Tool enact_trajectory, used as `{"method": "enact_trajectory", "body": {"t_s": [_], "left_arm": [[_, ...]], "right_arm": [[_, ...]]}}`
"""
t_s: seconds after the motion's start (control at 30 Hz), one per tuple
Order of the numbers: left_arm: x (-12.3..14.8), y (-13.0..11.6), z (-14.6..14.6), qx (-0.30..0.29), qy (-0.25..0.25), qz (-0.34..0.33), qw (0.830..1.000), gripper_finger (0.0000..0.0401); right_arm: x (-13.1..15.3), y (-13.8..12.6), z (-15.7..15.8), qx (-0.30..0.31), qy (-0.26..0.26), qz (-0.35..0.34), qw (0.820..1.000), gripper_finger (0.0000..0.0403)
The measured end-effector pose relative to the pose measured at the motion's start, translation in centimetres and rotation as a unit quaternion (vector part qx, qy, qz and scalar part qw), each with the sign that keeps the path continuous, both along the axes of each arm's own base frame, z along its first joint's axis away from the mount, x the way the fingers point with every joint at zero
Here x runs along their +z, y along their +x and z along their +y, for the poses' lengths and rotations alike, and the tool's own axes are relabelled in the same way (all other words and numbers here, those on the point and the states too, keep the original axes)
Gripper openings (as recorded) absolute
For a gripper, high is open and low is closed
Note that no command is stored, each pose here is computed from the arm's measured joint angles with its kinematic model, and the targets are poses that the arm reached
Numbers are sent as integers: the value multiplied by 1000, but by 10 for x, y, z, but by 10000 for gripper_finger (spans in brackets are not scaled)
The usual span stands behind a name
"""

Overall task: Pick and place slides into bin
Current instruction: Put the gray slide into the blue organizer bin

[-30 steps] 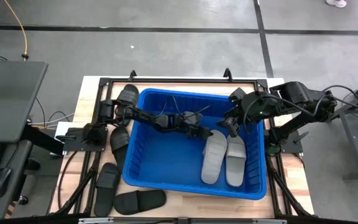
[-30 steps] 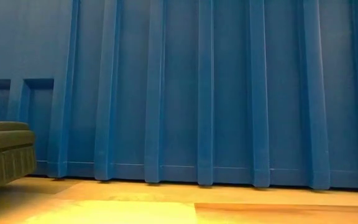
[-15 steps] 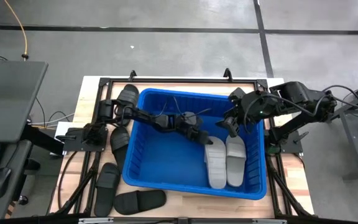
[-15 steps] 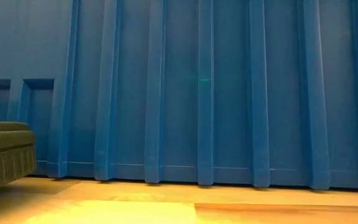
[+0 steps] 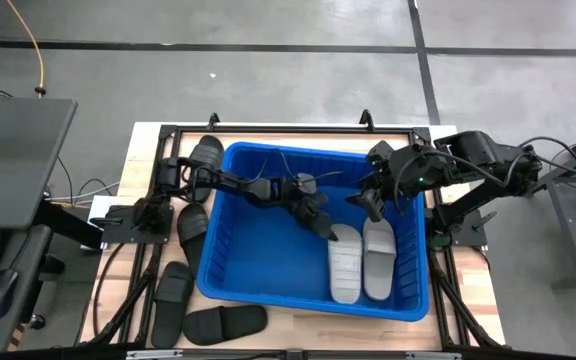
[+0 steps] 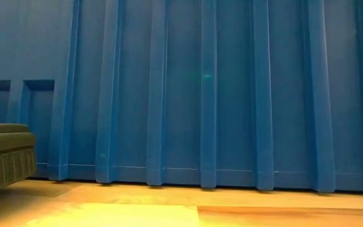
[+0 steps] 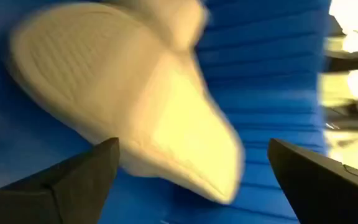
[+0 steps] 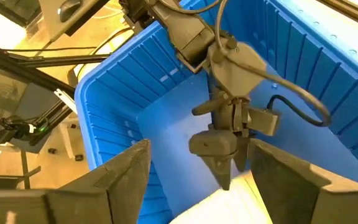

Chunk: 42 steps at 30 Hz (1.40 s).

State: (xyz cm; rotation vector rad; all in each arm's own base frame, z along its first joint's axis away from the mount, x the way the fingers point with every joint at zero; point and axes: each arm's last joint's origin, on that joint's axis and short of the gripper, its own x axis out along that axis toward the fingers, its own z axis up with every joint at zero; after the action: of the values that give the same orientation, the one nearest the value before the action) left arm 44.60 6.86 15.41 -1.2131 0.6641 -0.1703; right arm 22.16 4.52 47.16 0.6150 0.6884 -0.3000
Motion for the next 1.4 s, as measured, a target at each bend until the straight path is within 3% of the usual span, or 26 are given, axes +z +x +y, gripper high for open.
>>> {"method": "enact_trajectory", "body": {"t_s": [0.23, 0.33, 0.47, 0.73, 1.07, 1.4], "left_arm": [[23, 2, 8, -56, -40, -8, 998, 363], [20, 0, 5, -71, -51, 36, 996, 351], [4, -10, -5, -67, -20, 121, 990, 345], [-2, -12, 4, 26, 44, 162, 985, 344], [-9, 7, -22, 90, 19, 138, 986, 325], [-29, 20, -24, 124, -14, 103, 987, 320]], "right_arm": [[0, 0, 0, 18, -16, 1, 1000, 256], [0, 0, 0, 18, -16, 1, 1000, 256], [0, 0, 1, 30, -19, 1, 999, 256], [1, 1, 3, 38, -16, -4, 999, 256], [1, 1, 3, 35, -20, -8, 999, 256], [1, 1, 2, 30, -19, -9, 999, 256]]}}
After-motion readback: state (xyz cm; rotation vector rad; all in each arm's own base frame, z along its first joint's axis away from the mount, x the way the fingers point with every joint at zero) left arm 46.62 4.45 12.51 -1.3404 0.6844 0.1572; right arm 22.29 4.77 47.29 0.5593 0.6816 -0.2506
